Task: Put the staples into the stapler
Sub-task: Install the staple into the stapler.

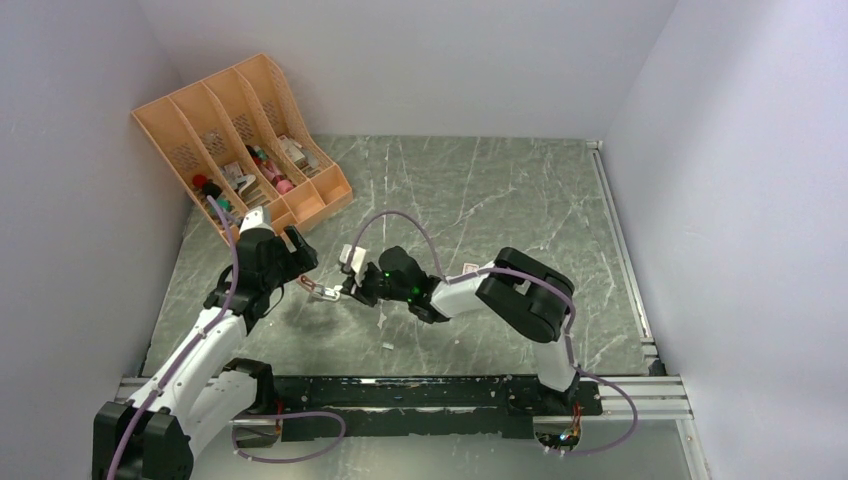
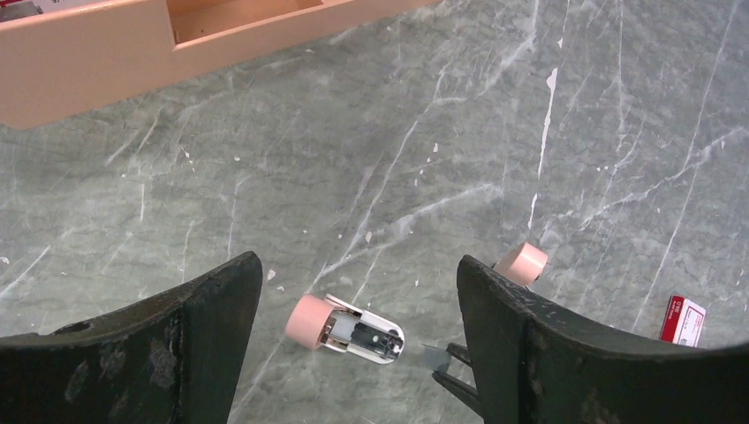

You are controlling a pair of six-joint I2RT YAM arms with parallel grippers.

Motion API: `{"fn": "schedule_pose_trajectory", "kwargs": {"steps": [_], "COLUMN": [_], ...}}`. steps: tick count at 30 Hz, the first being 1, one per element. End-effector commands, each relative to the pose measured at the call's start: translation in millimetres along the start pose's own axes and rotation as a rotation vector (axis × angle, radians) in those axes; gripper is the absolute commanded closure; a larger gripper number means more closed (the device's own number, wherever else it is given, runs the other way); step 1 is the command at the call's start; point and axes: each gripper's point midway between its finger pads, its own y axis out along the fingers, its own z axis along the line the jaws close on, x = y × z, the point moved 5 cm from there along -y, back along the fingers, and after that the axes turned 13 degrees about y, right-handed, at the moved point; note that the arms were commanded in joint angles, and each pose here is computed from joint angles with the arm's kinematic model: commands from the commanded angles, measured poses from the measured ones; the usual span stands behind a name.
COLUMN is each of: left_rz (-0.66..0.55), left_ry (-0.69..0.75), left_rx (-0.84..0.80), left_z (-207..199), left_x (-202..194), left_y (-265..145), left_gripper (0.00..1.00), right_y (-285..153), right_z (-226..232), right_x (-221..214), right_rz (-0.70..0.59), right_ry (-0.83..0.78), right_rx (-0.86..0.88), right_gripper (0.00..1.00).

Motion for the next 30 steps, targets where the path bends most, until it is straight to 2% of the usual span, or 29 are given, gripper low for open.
{"fn": "schedule_pose_trajectory", "kwargs": {"steps": [1, 7, 16, 30], "left_rz": [0.000, 0.000, 0.001, -0.002], "left_ry": [-0.006, -0.007, -0.001, 0.003], "left_rx": [-0.007, -0.010, -0.022, -0.028], "left_z": [1.7, 1.5, 0.2, -0.3], "left_x": [-1.9, -2.5, -3.7, -3.4], "left_y": [-0.6, -0.3, 2.0, 1.4], "left_gripper": [0.15, 0.16, 0.16, 0.17], "right_y": [15.7, 26.3, 41.1, 41.2], "right_z": [3.8, 4.0, 10.2, 6.5], "right_x": [8.4, 18.0, 3.1, 0.8], "right_rz": [-0.001, 0.008, 0.077, 0.082], "right_ry": [0.024, 0.019, 0.042, 0.037], "right_rx": [0.022, 0.020, 0.039, -0.004], "right_gripper": [0.83, 0.83, 0.83, 0.83]}}
